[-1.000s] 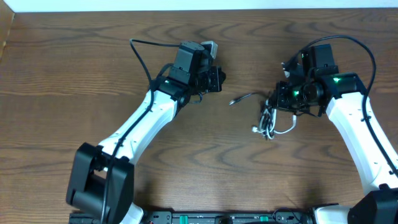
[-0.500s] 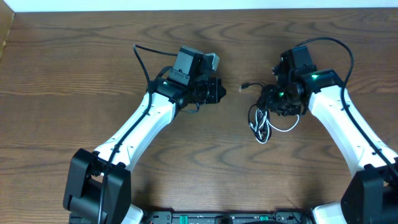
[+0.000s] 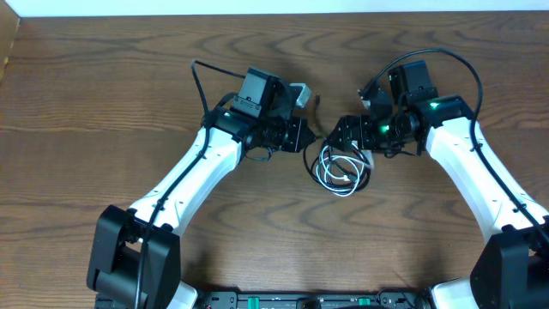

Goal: Untangle cables

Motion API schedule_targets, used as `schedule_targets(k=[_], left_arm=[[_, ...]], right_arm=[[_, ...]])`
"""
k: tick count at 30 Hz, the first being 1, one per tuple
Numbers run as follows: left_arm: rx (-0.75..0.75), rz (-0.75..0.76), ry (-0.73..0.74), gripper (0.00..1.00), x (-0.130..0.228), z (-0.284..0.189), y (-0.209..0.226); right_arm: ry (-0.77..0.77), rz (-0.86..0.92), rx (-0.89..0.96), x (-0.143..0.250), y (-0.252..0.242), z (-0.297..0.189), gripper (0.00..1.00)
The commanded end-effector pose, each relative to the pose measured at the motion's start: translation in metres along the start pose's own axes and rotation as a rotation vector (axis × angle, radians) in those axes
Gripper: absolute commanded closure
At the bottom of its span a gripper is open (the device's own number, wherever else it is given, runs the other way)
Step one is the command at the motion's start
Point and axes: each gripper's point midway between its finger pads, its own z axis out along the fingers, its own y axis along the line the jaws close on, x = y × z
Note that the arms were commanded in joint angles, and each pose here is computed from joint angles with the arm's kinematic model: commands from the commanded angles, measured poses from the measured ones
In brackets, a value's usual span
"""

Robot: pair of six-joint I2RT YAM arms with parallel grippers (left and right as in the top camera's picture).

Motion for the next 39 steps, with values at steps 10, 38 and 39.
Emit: schedule_targets(k=[10, 38, 39], left_arm=[[-0.154, -0.200, 0.070, 0.87, 0.028, -0.007, 0.028], [-0.292, -0.452, 0.021, 0.75, 0.029, -0.028, 0.073], [-0.293, -0.453, 0.023, 0.75, 0.029, -0.028, 0.073]], right_arm=[[-0.005, -0.008, 0.231, 0.001, -0.014, 0.025, 0.37], [0.211, -0.149, 0.329, 0.034, -0.035, 0.126, 0.85], [0.219, -0.146, 0.332, 0.036, -0.037, 0.128, 0.86]])
